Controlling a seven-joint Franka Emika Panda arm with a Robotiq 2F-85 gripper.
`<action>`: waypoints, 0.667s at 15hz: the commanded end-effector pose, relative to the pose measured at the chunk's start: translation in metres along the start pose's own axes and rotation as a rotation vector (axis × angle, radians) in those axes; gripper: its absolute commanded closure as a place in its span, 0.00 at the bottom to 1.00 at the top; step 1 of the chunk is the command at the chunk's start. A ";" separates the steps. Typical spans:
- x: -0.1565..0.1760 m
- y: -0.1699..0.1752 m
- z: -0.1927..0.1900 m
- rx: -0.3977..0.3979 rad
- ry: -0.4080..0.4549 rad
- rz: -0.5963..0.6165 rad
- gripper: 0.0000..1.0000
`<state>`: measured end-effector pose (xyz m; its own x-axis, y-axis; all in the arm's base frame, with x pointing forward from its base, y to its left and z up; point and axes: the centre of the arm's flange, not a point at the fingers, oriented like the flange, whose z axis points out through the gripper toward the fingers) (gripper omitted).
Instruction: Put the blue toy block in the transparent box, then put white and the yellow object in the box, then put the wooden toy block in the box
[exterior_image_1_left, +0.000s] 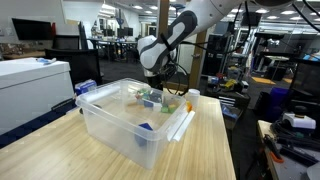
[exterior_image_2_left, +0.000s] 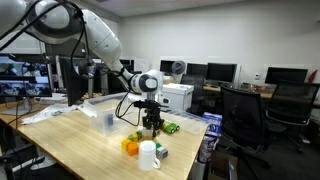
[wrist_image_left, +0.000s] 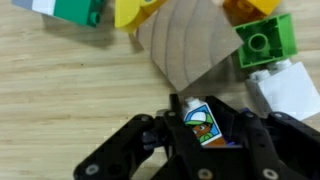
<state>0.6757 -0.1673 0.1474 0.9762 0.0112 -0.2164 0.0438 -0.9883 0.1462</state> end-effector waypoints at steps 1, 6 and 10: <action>-0.015 -0.012 -0.024 -0.020 0.016 -0.008 0.92; -0.044 -0.011 -0.096 -0.025 0.100 -0.013 0.92; -0.075 -0.022 -0.152 -0.014 0.183 -0.046 0.92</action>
<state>0.6716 -0.1405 0.2717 0.9958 0.0371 -0.0840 0.0498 -0.9867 0.1547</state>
